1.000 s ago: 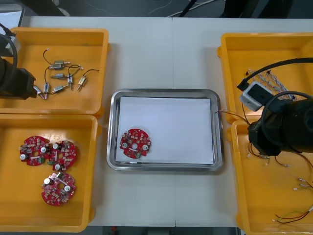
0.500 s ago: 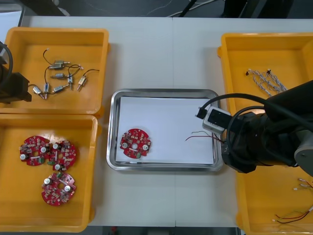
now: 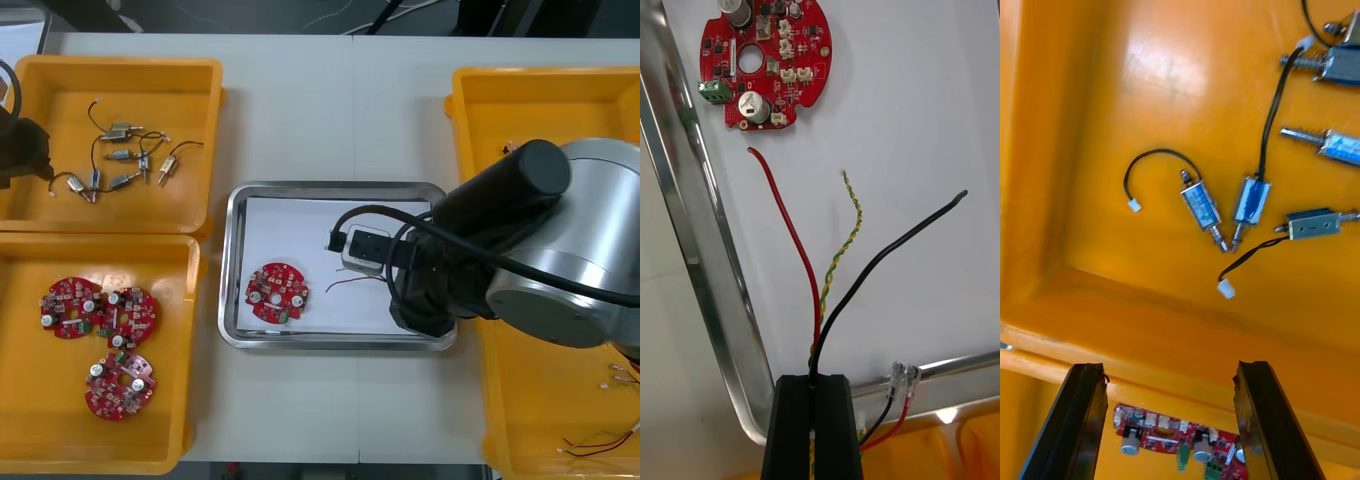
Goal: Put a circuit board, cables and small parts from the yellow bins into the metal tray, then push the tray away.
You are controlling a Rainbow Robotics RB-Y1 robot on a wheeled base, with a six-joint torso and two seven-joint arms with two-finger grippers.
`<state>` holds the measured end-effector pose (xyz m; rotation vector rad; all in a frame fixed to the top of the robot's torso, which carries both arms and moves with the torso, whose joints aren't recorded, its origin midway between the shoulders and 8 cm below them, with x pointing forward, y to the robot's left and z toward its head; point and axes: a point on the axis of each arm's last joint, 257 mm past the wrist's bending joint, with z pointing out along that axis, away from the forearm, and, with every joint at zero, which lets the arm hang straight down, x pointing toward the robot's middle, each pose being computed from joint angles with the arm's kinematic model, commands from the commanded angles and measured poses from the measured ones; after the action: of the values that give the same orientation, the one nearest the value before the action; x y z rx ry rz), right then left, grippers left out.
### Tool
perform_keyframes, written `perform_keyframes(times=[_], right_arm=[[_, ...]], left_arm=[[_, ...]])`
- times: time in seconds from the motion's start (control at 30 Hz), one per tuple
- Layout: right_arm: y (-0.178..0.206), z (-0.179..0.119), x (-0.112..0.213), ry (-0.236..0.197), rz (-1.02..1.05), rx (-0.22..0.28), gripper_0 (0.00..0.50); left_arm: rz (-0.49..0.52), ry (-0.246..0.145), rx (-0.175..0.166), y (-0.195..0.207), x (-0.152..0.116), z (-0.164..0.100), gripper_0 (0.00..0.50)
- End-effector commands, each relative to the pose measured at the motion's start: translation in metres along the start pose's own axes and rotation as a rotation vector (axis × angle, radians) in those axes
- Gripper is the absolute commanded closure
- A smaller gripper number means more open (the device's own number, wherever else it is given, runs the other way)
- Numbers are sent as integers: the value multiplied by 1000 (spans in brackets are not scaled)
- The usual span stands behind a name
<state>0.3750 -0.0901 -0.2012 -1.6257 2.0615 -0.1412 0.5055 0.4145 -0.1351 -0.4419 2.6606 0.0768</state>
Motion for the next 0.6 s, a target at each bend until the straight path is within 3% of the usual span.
perform_keyframes(times=[0.03,0.1,0.33,0.6], right_arm=[[-7,10,-6,22,-77,37,500],[-6,13,-4,34,-86,37,500],[-7,32,4,82,-123,23,500],[-9,58,19,143,-160,34,500]], left_arm=[[73,-82,15,-38,-29,-21,0],[78,-86,11,-41,-30,-22,0],[94,-117,50,-57,-40,-30,0],[86,-125,65,-58,-42,-32,0]])
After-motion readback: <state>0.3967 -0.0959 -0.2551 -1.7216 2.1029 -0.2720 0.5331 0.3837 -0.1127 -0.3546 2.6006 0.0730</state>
